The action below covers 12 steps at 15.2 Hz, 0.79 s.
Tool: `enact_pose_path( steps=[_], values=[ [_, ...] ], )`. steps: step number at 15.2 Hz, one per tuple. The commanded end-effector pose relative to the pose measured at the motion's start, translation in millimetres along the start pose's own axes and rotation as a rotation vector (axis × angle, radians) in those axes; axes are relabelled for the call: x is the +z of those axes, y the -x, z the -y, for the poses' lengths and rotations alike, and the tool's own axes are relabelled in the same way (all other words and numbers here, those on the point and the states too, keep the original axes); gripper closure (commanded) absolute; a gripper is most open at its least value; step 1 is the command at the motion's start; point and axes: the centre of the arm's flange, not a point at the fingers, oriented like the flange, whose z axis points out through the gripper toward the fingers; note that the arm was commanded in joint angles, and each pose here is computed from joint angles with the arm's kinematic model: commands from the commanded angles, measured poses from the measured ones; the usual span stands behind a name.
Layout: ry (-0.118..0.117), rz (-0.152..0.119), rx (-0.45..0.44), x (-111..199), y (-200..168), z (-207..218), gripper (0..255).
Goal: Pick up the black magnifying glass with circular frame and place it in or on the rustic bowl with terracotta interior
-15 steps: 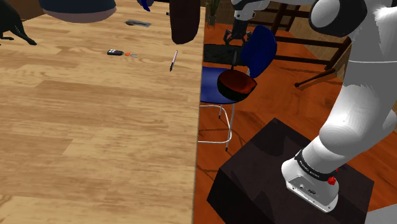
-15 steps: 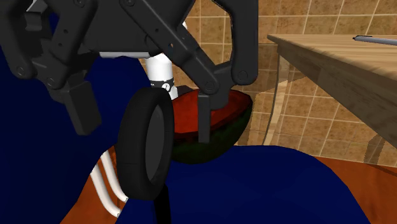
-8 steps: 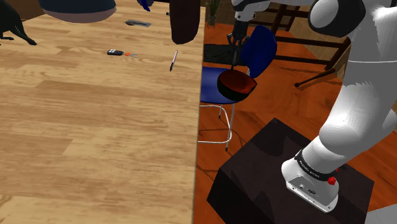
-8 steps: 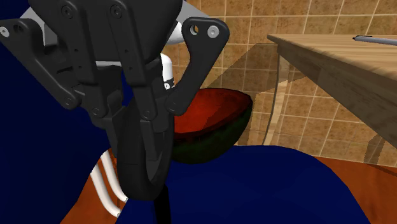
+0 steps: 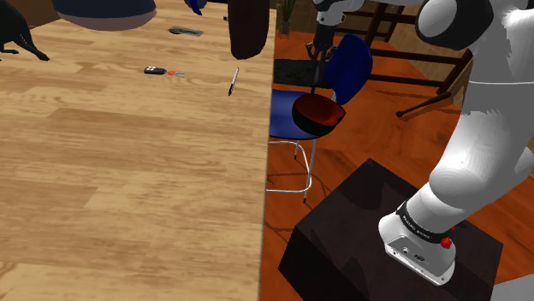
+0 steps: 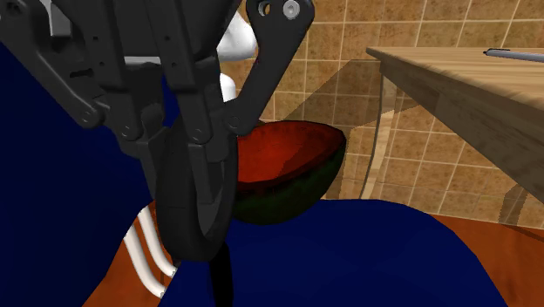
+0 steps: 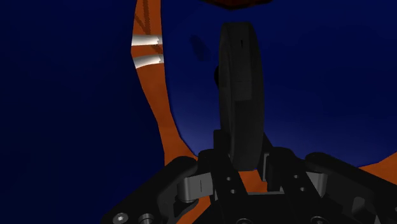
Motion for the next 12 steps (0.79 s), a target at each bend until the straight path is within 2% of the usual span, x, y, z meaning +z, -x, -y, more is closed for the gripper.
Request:
enact_pose_path(
  steps=[1, 12],
  values=[
    [0.0, 0.0, 0.0, -10, 0, 0, 255],
    [0.0, 0.0, 0.0, -68, 3, 0, 255]
  ],
)
